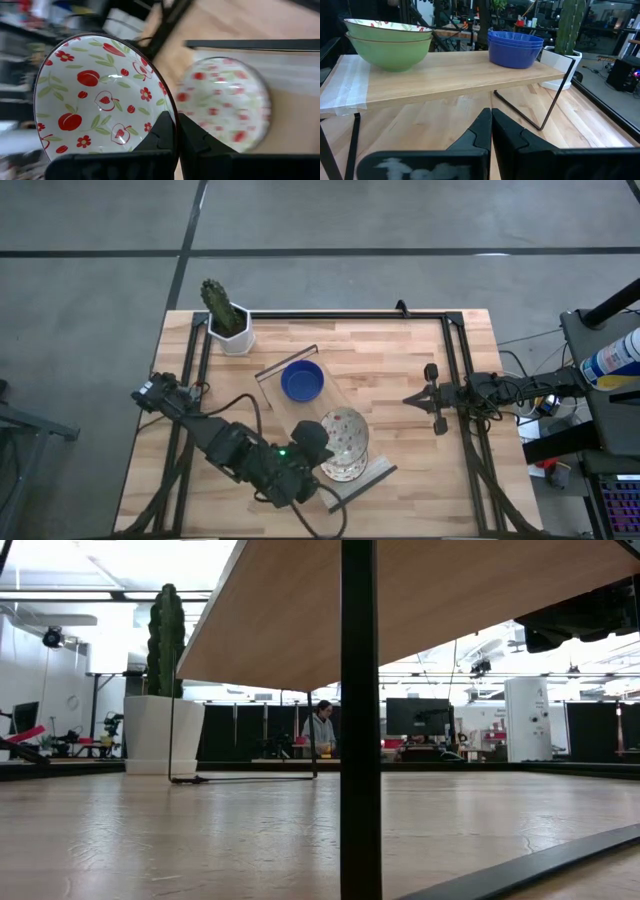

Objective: Pick & Place Mini bowls
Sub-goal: Stack the white patterned bowl on the white patterned bowl on the shelf

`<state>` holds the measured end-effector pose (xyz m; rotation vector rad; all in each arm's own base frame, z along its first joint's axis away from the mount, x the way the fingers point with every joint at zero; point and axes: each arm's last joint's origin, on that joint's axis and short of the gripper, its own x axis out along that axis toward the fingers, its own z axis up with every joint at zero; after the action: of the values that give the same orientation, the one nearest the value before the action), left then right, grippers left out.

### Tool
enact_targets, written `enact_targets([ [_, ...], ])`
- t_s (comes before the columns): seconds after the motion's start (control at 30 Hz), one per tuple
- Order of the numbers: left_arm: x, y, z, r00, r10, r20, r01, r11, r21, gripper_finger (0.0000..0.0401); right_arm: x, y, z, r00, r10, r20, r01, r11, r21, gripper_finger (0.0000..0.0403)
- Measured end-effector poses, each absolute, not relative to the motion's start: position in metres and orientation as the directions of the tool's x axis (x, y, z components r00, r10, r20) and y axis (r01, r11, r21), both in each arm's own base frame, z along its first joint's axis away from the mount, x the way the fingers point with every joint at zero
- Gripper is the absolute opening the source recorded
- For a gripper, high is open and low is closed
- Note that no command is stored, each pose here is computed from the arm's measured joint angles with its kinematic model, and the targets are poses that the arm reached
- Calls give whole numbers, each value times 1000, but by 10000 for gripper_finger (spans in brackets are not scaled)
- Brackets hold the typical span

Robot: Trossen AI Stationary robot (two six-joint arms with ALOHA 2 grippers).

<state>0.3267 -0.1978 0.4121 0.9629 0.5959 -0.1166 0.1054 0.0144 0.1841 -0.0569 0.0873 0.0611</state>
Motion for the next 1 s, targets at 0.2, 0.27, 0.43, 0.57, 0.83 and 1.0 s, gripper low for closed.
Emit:
enact_targets([
  [0.2,329,-203,396,775,114,-621,457,578,676,0,105,14,184,994,59,-89,-64,996,-54,8],
  [0.27,331,-204,392,754,65,-654,494,600,629,0,105,14,184,994,59,-89,-64,997,-54,8],
  [0.43,335,-206,382,707,14,-707,557,604,569,0,105,14,184,994,59,-89,-64,996,-54,8],
  [0.57,335,-202,380,678,-12,-735,583,618,527,0,105,14,184,994,59,-89,-64,996,-54,8],
  [0.83,340,-196,377,671,-8,-741,580,627,519,0,105,14,184,994,59,-89,-64,996,-54,8],
  [1.0,344,-189,371,634,-48,-772,615,636,466,0,105,14,184,994,59,-89,-64,996,-54,8],
])
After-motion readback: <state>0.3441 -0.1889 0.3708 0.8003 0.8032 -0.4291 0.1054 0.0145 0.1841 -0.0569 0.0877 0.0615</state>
